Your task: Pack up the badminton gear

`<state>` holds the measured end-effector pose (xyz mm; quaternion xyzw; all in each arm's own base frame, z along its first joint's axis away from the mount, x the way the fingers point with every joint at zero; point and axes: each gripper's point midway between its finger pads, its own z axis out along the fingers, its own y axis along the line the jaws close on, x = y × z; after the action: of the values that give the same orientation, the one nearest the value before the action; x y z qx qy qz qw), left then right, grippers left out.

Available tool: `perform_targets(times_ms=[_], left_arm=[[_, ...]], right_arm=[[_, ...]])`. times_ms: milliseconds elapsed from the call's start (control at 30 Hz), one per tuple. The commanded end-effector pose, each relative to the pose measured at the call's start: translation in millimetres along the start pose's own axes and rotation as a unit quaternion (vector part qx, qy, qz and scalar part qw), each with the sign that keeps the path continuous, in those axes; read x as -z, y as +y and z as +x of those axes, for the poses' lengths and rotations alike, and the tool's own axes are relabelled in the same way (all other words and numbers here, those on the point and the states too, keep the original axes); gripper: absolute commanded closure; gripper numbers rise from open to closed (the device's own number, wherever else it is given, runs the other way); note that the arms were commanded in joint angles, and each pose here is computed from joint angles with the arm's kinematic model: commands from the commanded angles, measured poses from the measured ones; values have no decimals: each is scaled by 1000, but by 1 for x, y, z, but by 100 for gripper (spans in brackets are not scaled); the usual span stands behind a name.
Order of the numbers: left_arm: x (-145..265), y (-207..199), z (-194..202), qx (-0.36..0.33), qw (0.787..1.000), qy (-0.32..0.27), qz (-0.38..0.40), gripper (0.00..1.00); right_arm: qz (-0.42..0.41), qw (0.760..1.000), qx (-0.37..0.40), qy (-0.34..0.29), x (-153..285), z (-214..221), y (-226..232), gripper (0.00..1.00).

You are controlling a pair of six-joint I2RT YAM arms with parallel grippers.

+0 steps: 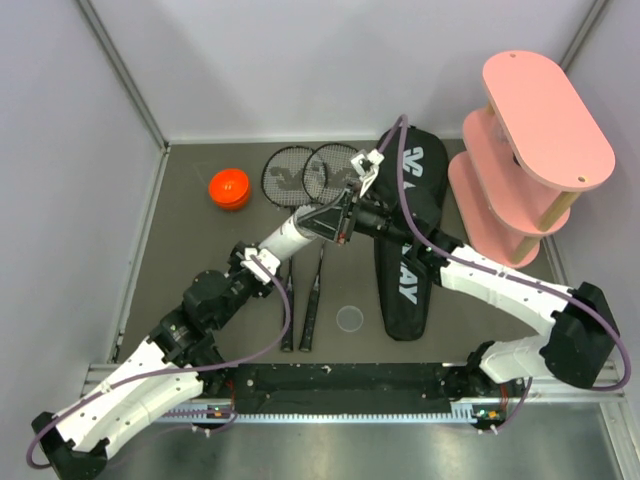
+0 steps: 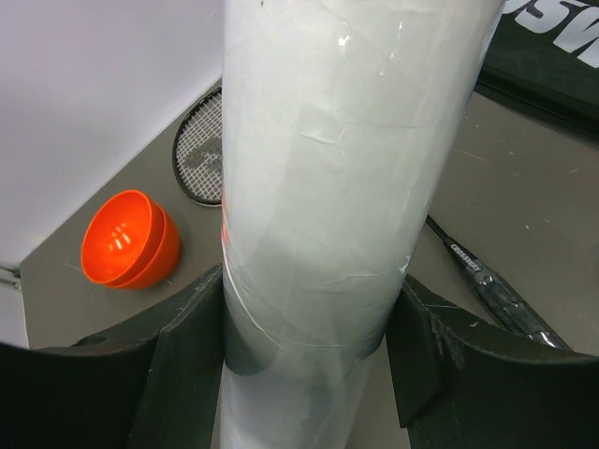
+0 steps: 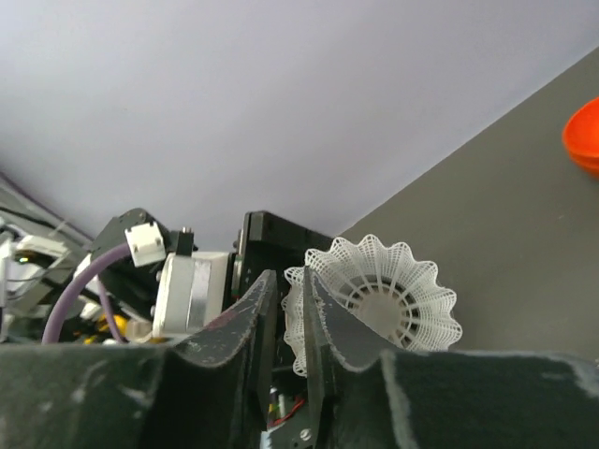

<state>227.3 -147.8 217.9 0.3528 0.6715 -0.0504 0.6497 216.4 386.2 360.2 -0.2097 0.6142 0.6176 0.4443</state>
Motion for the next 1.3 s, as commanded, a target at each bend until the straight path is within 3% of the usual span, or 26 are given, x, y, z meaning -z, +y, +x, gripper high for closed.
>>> perform_targets(times_ms=[0, 200, 333, 467, 500, 567, 967, 1167, 1267], left_arm=[[2, 10, -32, 14, 998, -58, -16, 100], [1, 9, -31, 12, 998, -56, -13, 100], [1, 9, -30, 13, 998, -55, -15, 100], [1, 9, -31, 13, 998, -56, -14, 100], [1, 9, -31, 13, 998, -57, -13, 100], [0, 8, -30, 12, 998, -55, -11, 100], [1, 6, -32, 12, 998, -61, -6, 100], [2, 9, -34, 13, 998, -63, -13, 100], [2, 12, -33, 13, 998, -60, -20, 100]], right_arm=[[-69, 996, -50, 4, 12, -6, 15, 77], [-74, 994, -45, 62, 23, -11, 14, 62], [-47, 996, 6, 80, 28, -21, 7, 56], [40, 991, 27, 127, 33, -6, -27, 70], [54, 990, 30, 127, 33, -5, -32, 86], [61, 988, 42, 134, 27, -2, -36, 100], [31, 984, 25, 171, -41, 33, -27, 100], [65, 984, 67, 150, -20, 13, -30, 100], [78, 985, 88, 122, 3, -12, -29, 89]])
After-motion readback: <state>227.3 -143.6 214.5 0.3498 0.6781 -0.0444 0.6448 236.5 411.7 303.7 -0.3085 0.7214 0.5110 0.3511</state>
